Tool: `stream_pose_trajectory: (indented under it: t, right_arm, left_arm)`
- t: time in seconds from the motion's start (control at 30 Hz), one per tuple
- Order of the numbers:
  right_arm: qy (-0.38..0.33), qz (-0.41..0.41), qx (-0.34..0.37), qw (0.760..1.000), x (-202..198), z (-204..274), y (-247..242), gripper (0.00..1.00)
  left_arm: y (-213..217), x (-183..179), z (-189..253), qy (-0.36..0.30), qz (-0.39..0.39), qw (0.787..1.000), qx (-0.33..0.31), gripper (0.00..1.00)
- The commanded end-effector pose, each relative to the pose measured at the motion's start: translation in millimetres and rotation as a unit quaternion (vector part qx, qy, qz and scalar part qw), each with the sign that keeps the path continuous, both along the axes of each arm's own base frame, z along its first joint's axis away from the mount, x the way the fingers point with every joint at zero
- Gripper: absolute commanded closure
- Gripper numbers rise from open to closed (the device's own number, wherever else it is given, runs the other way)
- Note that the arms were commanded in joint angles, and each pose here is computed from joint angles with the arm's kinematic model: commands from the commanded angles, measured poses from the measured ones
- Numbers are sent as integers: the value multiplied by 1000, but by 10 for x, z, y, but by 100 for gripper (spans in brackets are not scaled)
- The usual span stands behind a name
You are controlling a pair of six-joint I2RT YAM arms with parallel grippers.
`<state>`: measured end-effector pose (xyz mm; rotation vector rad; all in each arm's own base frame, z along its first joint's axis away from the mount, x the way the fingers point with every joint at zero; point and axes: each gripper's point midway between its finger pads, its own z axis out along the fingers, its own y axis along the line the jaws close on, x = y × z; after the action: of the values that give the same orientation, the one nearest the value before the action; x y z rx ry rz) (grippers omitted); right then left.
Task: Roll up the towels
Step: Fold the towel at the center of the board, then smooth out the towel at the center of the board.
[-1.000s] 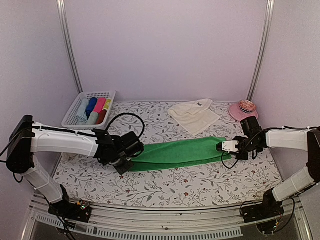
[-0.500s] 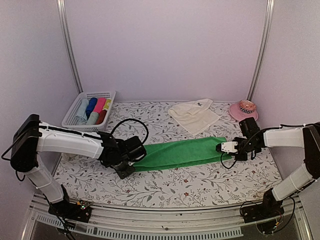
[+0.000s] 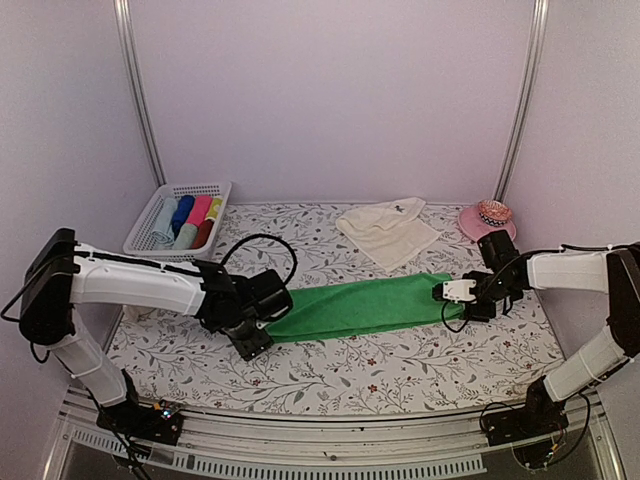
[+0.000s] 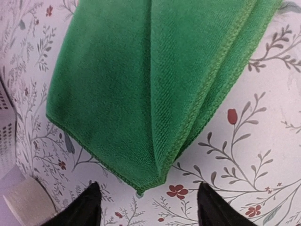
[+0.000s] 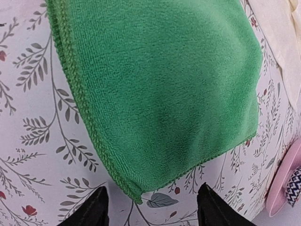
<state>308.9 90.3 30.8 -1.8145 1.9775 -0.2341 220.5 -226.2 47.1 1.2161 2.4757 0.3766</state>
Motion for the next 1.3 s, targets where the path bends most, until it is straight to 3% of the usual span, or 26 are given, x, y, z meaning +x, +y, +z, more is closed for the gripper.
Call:
stream_pose_trajectory:
  t: [0.0,0.07,0.2,0.3,0.4,0.53,0.83,1.27]
  right_arm:
    - [8,-26,55,998,130,382,135,29]
    - [11,-41,81,996,203,522,187,21]
    - [14,-98,119,988,498,708,221,20]
    - [22,-171,164,971,845,830,209,23]
    - [32,-248,196,948,1198,842,149,29]
    - [55,-300,201,931,1386,638,109,31]
    - [106,-337,192,916,1355,203,69,34]
    - [165,-346,196,903,1239,-88,92,52]
  left_arm:
    - [-105,153,446,-54,12,997,-57,14]
    - [-123,241,615,-73,20,993,-93,3]
    - [16,516,905,-119,68,977,-161,3]
    - [196,723,1025,-152,108,963,-195,4]
    - [325,900,1051,-169,142,953,-205,14]
    - [327,1048,929,-163,155,952,-206,20]
    - [330,1271,441,-128,176,954,-205,26]
    - [407,1339,-115,-99,195,969,-118,28]
